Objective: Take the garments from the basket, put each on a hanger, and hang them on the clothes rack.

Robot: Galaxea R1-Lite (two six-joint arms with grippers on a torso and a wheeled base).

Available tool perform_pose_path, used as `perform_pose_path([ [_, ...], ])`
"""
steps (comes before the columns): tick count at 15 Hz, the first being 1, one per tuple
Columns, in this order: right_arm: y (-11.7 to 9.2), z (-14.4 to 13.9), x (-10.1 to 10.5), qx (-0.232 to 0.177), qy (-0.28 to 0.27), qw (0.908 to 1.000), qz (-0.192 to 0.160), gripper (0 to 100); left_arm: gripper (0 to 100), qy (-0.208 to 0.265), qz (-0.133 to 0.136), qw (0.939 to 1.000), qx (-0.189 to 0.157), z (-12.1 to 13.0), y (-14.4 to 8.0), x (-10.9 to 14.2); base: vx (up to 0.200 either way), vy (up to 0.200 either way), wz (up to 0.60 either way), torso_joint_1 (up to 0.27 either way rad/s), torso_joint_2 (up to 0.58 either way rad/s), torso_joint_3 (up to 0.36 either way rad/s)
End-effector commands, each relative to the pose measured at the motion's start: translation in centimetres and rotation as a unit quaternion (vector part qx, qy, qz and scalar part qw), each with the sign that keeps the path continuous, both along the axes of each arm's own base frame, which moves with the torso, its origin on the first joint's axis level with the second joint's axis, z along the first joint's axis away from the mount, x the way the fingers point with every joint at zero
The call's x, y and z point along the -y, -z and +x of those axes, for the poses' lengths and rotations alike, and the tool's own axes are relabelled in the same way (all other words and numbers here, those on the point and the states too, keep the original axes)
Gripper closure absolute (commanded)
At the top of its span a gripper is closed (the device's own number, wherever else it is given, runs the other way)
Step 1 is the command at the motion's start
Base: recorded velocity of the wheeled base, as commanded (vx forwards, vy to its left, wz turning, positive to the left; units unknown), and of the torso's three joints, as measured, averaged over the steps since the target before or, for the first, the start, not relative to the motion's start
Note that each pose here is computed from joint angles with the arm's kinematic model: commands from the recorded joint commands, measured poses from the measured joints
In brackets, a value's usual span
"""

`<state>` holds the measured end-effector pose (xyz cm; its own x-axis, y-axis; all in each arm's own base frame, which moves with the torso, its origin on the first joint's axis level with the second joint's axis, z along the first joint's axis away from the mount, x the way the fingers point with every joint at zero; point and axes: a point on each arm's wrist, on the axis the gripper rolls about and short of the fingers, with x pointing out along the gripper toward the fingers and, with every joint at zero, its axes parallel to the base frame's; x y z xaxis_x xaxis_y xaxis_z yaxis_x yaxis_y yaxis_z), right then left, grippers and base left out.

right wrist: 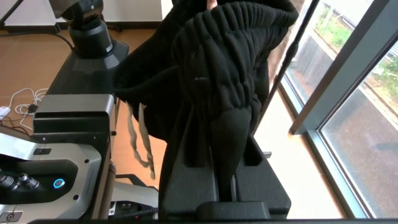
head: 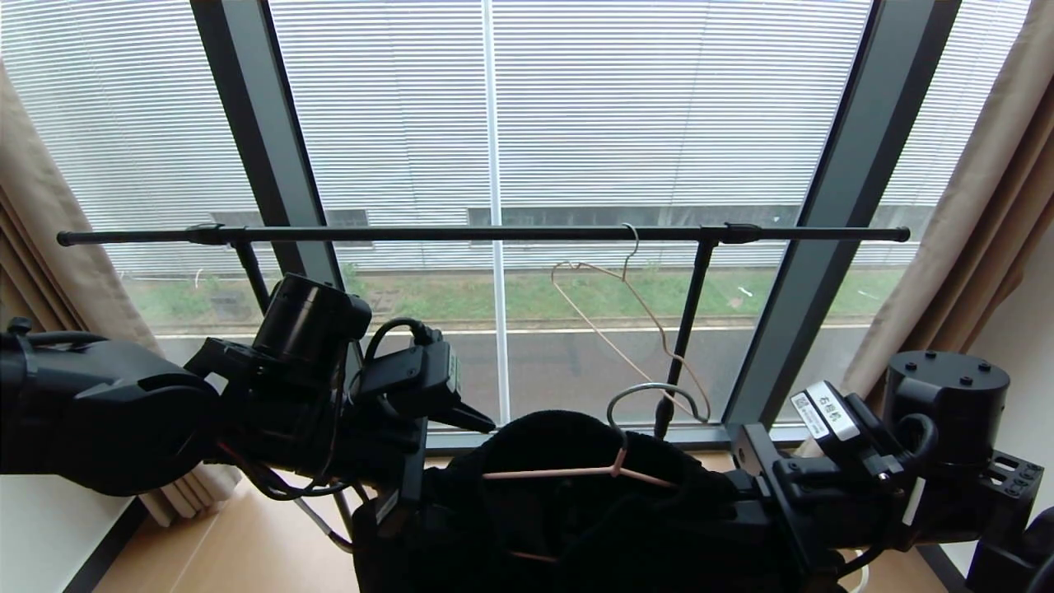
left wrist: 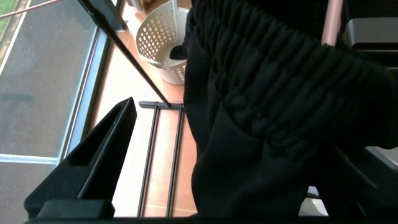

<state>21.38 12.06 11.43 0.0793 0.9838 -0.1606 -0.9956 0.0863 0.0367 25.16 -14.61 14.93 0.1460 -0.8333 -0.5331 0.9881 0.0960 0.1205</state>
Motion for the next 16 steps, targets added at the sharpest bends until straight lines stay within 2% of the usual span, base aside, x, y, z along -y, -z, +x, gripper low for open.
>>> perform_pose_path([
  [1,0.1,0.1,-0.1,0.0,-0.001,1.0,0.0,100,100,0.002,0.002,1.0,-0.001,-0.2,0.1,0.0,0.0,0.0,0.0,0.0,0.0,0.0],
  [11,0.7,0.5,-0.1,-0.01,0.005,0.9999,-0.005,100,100,0.001,-0.004,0.9999,0.01,-0.8,-0.6,-0.4,0.0,0.0,0.0,0.0,0.0,0.0],
  [12,0.9,0.5,-0.1,-0.011,0.005,0.9999,-0.006,0,100,0.001,-0.004,0.9999,0.01,-0.8,-0.6,-0.4,0.0,0.0,0.0,0.0,0.0,0.0],
  [16,1.2,0.6,0.7,-0.011,0.018,0.9997,-0.009,0,100,-0.009,-0.004,0.9999,0.009,-0.6,-0.6,-0.9,0.0,0.0,0.0,0.0,0.0,0.0],
])
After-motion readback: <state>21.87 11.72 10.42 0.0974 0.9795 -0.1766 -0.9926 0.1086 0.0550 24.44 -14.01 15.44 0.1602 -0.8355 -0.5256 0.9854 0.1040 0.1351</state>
